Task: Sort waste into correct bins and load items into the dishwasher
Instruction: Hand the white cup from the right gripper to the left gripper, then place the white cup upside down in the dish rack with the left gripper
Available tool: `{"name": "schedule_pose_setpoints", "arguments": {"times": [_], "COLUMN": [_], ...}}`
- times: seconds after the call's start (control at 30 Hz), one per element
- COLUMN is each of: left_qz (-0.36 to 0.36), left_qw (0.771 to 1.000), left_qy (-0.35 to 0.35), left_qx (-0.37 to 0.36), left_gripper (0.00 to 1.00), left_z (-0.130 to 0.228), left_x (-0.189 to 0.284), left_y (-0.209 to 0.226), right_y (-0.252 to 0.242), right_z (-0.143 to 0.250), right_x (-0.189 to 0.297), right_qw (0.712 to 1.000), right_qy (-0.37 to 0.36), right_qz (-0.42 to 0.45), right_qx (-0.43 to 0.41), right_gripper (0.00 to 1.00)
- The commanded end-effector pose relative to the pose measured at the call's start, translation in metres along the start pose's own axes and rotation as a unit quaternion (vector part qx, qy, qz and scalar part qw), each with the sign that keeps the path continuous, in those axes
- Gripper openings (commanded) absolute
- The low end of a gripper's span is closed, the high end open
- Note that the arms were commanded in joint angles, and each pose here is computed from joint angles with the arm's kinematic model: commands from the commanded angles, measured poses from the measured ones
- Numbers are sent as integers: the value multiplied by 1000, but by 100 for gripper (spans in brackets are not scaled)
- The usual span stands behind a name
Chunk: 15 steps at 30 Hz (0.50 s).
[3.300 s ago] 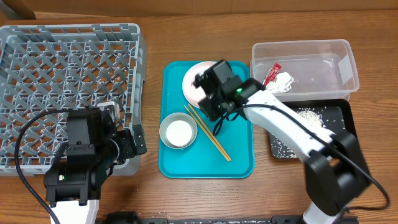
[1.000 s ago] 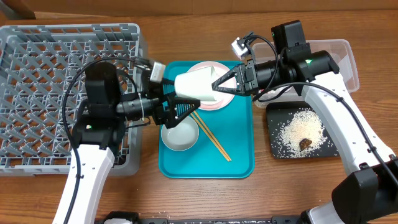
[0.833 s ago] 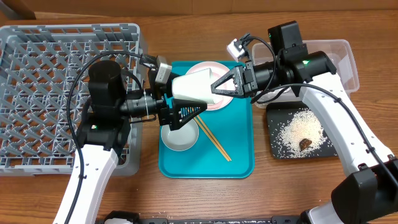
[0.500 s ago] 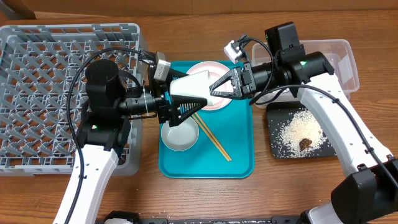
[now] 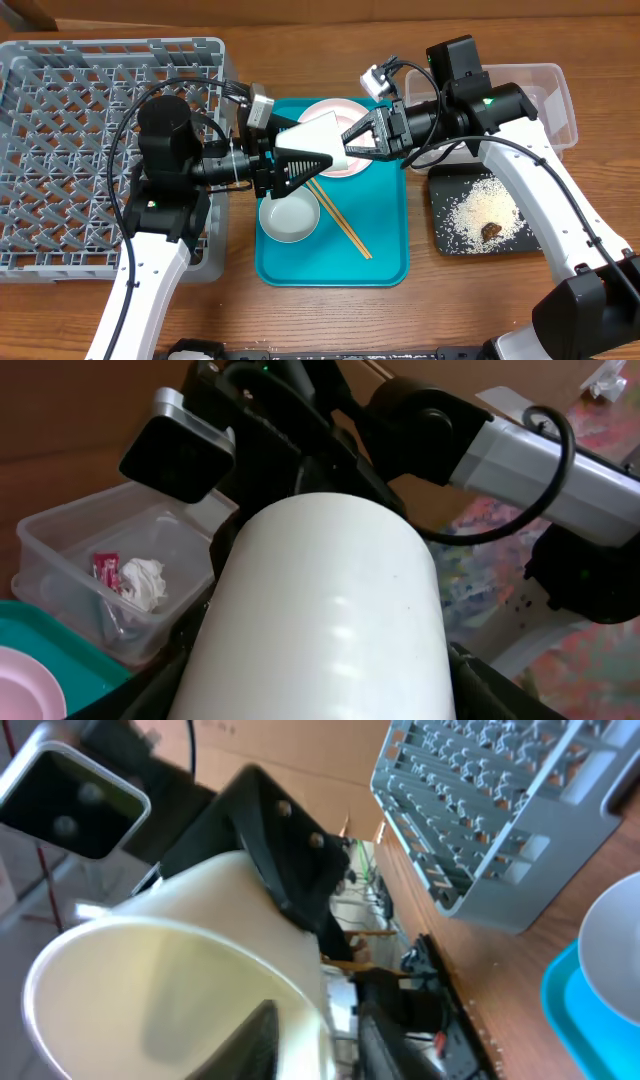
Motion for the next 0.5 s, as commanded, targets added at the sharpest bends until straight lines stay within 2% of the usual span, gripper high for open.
{"name": "schedule_pose_setpoints", "arguments": {"times": [0.0, 0.07, 0.1, 0.17, 0.3, 0.37, 0.47], "left_qz": [-61, -93, -103, -128, -196, -256, -365], "left_qw": [998, 996, 994, 991, 979, 962, 919], "left_qy": [-9, -7, -5, -1, 8, 12, 10], "left_qx": [5, 15, 19, 29, 63, 90, 149], "left_gripper": [34, 22, 20, 17, 13, 9, 6], "left_z": [-1, 4, 6, 11, 25, 34, 48], "left_x": [0, 3, 5, 11, 32, 51, 91], "left_y": [17, 27, 31, 40, 62, 77, 97], "right_y": [-16, -45, -53, -82, -112, -118, -115], "right_z": [-2, -2, -1, 2, 8, 16, 30], "right_x": [1, 8, 11, 32, 77, 107, 147], "right_qw": [998, 985, 980, 950, 895, 862, 814], "right_qy": [-12, -26, -30, -44, -69, -81, -101], "right_qz": [67, 167, 196, 304, 431, 487, 556], "right_qx": [-5, -27, -34, -58, -92, -116, -137], "right_gripper": [41, 46, 47, 51, 56, 57, 57]}}
Point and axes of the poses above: each gripper's point midway between its finger pads, its own x axis back along the fingers, its own y axis along the line the jaws close on, z = x × y, the point moved 3 cm from there along x, back along the fingers, and after that the axes turned 3 degrees about x, right-handed, at the moved point
